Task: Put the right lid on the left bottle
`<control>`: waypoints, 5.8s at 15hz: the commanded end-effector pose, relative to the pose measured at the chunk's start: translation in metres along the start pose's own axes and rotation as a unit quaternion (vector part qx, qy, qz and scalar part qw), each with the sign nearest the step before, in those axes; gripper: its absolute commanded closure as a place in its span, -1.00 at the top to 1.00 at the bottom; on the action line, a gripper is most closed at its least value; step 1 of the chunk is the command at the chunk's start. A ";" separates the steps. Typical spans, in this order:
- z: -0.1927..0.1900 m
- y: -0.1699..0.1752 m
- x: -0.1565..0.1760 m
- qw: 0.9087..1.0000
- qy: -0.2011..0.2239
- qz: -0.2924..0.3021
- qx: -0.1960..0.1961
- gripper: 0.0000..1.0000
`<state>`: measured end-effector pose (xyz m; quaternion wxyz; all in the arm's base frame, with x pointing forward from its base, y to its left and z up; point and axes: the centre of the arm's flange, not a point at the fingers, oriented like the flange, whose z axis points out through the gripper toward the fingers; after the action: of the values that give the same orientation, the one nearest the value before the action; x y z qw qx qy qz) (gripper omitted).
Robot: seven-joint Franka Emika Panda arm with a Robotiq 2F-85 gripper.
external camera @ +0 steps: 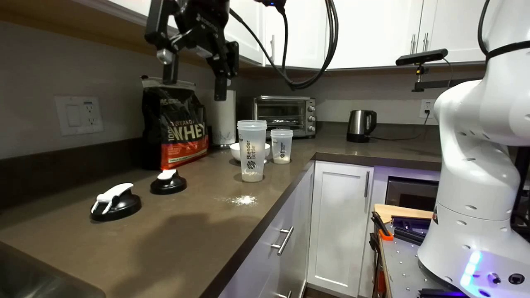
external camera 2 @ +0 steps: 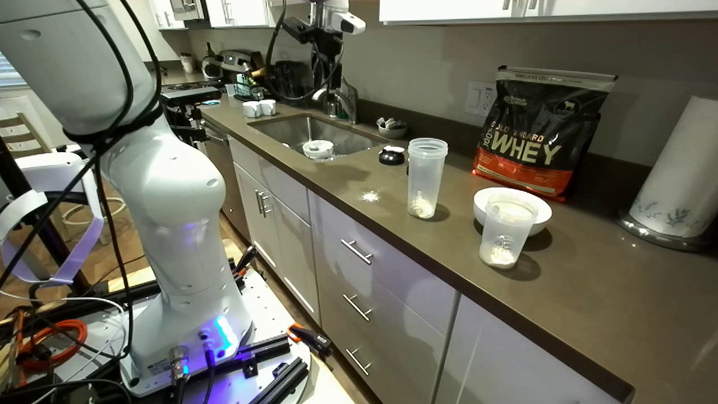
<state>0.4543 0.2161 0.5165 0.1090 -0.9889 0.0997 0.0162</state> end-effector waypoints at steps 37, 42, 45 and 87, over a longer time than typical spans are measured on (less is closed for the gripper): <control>0.168 0.026 0.192 0.926 0.232 0.273 -0.122 1.00; 0.168 0.033 0.202 0.907 0.255 0.307 -0.137 1.00; 0.170 0.036 0.208 0.895 0.255 0.339 -0.140 1.00; 0.192 0.063 0.237 0.842 0.240 0.449 -0.178 -0.67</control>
<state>0.6656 0.1516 0.3021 -0.1147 -0.8183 0.5398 -0.1607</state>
